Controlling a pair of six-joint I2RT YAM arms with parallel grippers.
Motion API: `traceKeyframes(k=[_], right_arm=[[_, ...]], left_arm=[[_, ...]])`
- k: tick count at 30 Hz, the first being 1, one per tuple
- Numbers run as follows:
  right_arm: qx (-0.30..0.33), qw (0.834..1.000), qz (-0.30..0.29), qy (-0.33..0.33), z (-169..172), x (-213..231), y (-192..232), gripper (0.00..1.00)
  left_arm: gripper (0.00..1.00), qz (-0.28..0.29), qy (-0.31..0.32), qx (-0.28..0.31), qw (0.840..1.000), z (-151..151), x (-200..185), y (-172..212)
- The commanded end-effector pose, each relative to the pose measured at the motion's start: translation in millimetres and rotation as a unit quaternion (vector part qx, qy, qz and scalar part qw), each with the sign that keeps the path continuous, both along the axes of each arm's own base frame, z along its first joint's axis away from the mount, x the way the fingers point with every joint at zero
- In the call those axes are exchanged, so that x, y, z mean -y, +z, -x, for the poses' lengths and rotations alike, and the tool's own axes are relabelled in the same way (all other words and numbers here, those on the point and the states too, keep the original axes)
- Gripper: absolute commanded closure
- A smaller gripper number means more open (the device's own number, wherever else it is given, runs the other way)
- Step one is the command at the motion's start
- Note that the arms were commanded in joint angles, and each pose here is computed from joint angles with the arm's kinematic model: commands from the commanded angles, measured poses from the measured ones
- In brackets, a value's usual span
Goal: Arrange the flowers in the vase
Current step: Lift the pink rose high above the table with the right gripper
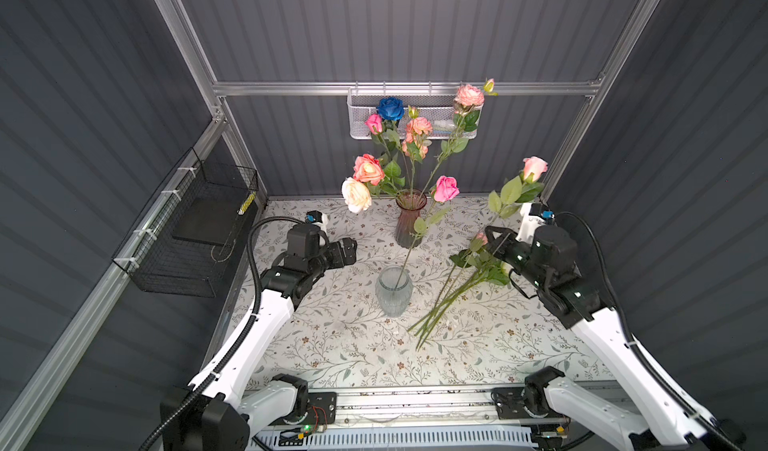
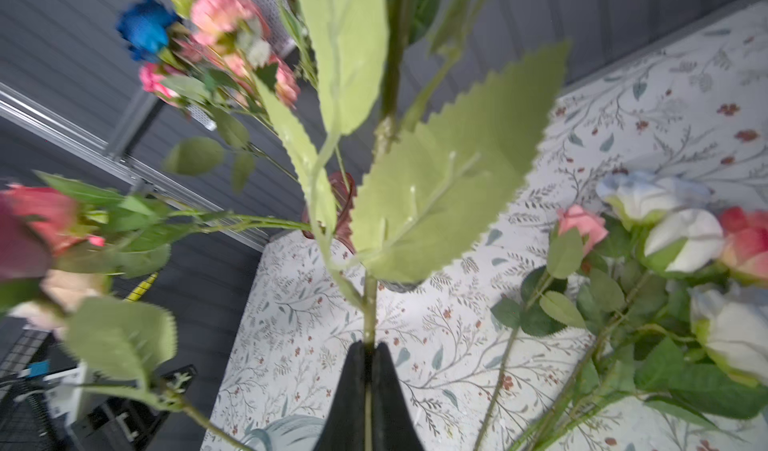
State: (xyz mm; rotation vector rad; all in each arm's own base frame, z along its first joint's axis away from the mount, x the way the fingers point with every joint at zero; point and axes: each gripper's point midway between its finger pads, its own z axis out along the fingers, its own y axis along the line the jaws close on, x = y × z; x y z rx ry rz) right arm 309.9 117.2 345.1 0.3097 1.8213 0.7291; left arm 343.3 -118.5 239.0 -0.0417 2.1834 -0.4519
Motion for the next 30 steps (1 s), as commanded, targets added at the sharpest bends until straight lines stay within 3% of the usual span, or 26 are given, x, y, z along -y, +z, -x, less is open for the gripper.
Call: traceKeyframes(k=[1,7,16,22,30], right_arm=[[0.046,0.999,0.012,-0.007,11,8,23,1.0],[0.109,0.994,-0.006,0.014,27,2,76,1.0],[0.183,0.981,0.005,0.07,41,-44,139,1.0],[0.206,0.973,0.019,0.103,44,-76,153,1.0],[0.238,0.964,0.024,0.115,35,-102,170,1.0]], left_arm=[[0.01,-0.014,0.029,0.025,0.999,-1,-14,12],[0.01,-0.03,0.06,0.039,0.997,0,-28,17],[0.01,-0.024,0.092,0.022,0.995,1,-35,3],[0.01,-0.012,0.082,-0.02,0.996,-4,-25,-17],[0.0,-0.012,0.072,-0.012,0.997,-4,-23,-14]])
